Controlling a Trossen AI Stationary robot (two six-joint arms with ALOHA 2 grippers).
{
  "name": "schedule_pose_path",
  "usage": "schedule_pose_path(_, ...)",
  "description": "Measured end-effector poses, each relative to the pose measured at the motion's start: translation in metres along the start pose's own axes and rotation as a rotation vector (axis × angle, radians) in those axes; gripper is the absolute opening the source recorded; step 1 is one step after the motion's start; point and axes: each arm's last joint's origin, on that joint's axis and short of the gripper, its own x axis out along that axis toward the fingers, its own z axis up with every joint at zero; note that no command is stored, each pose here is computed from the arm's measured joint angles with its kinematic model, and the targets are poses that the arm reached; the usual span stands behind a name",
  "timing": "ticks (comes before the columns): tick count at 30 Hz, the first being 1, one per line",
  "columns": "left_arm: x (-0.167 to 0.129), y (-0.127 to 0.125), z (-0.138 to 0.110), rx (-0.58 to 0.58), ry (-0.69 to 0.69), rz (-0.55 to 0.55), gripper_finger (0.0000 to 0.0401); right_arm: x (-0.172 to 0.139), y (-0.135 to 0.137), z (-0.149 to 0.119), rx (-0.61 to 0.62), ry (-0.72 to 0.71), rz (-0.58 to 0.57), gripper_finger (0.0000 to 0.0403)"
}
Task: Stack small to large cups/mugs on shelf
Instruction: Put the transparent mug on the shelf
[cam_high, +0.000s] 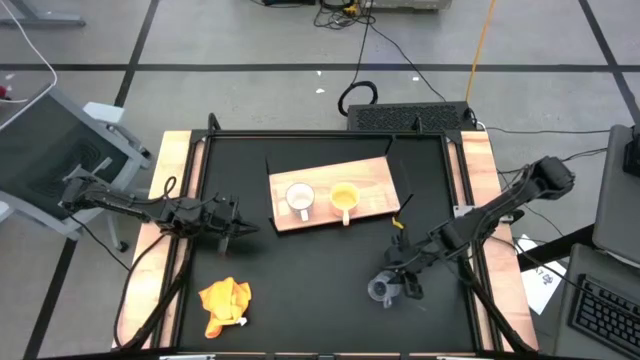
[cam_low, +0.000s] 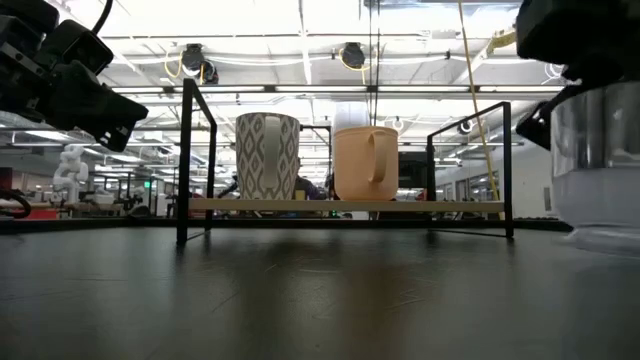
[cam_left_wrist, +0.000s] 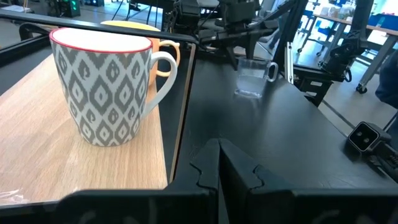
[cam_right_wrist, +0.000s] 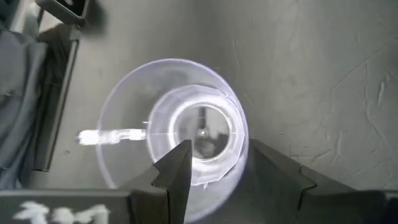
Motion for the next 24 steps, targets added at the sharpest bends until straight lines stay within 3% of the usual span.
schedule_pose_path(8,0.000,0.000,0.000,0.000,-0.001,0.000,0.0010,0.005,0.000,0.003,-0.034,-0.019,0.005,0.0141)
schedule_pose_path(12,0.000,0.000,0.000,0.000,-0.001,0.000,0.0010,0.004,-0.002,0.006,-0.044,-0.050,-0.003,0.0100)
schedule_pose_path(17,0.000,0.000,0.000,0.000,-0.001,0.001,0.0010,0.004,-0.006,0.009,-0.053,-0.062,-0.025,0.0014)
schedule_pose_path(24,0.000,0.000,0.000,0.000,0.000,0.001,0.0010,0.002,-0.009,0.015,-0.057,-0.084,-0.035,0.0003)
